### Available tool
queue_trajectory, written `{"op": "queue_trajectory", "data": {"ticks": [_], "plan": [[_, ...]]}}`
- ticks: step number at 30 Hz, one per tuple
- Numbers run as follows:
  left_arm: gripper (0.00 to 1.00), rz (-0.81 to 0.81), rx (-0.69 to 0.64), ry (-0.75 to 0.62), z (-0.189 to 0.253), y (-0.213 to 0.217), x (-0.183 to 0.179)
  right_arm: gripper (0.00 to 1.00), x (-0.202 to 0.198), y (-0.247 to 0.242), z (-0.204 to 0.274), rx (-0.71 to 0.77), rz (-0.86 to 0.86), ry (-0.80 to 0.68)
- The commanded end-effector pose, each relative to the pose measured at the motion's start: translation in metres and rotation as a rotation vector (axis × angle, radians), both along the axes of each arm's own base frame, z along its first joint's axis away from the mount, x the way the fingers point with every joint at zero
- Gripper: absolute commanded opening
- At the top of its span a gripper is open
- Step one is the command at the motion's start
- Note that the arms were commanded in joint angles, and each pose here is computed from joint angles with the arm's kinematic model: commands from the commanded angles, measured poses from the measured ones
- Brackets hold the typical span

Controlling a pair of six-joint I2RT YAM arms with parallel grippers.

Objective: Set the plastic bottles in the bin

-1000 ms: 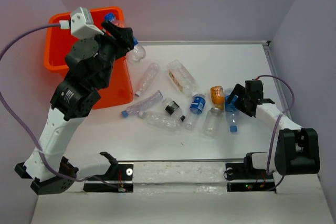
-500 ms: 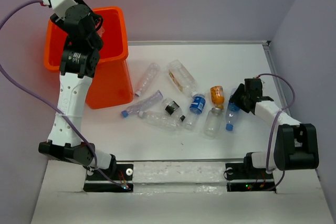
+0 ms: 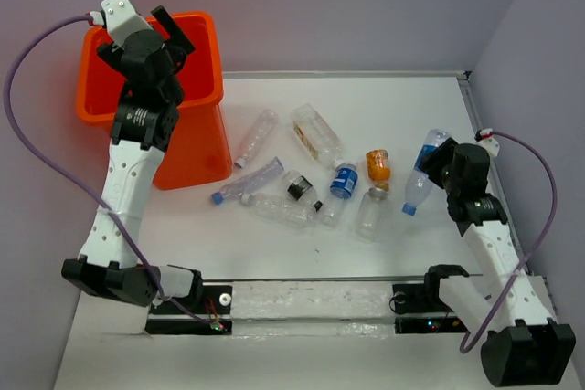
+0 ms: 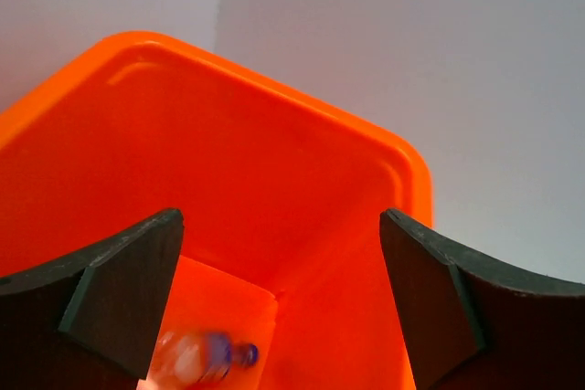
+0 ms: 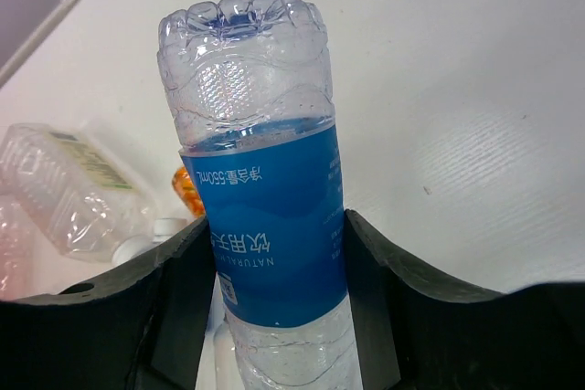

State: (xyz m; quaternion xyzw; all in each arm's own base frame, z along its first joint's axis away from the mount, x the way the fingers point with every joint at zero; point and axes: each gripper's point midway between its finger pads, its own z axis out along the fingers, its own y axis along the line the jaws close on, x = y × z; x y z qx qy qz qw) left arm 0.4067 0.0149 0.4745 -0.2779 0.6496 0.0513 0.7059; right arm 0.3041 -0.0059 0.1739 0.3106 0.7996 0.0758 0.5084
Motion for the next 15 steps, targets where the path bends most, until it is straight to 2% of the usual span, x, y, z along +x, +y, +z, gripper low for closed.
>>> {"op": "queue_trajectory", "data": {"ticks": [1, 2, 3, 5, 6, 7, 8, 9, 11, 13, 14, 15], "plan": [[0.99, -0.276, -0.066, -0.214, 0.059, -0.04, -0.066, 0.49, -0.012, 0.012, 0.062, 0.027, 0.062, -0.133], [0.99, -0.379, -0.065, -0.218, 0.057, -0.06, -0.074, 0.49, -0.014, 0.023, 0.077, 0.059, 0.12, -0.174], [0.99, -0.468, -0.07, -0.173, 0.034, -0.084, -0.078, 0.49, -0.02, 0.031, 0.098, 0.09, 0.151, -0.238], [0.99, -0.622, -0.084, -0.174, 0.024, -0.111, -0.107, 0.49, -0.027, 0.054, 0.142, 0.147, 0.269, -0.344], [0.99, -0.675, -0.094, -0.096, -0.015, -0.127, -0.107, 0.49, -0.03, 0.064, 0.165, 0.18, 0.317, -0.408], [0.99, -0.778, -0.138, -0.096, -0.024, -0.146, -0.127, 0.48, -0.037, 0.078, 0.195, 0.21, 0.399, -0.472], [0.99, -0.819, -0.157, -0.067, -0.041, -0.155, -0.133, 0.48, -0.041, 0.087, 0.213, 0.228, 0.445, -0.514], [0.99, -0.849, -0.178, -0.006, -0.076, -0.161, -0.14, 0.48, -0.039, 0.098, 0.232, 0.257, 0.494, -0.556], [0.98, -0.912, -0.255, 0.047, -0.108, -0.177, -0.155, 0.48, -0.041, 0.114, 0.262, 0.277, 0.573, -0.613], [0.98, -0.927, -0.334, 0.094, -0.148, -0.181, -0.17, 0.48, -0.038, 0.136, 0.3, 0.281, 0.643, -0.676], [0.98, -0.911, -0.363, 0.141, -0.177, -0.181, -0.173, 0.48, -0.046, 0.145, 0.336, 0.277, 0.68, -0.755], [0.98, -0.909, -0.404, 0.119, -0.18, -0.178, -0.181, 0.48, -0.046, 0.155, 0.35, 0.265, 0.712, -0.787]]}}
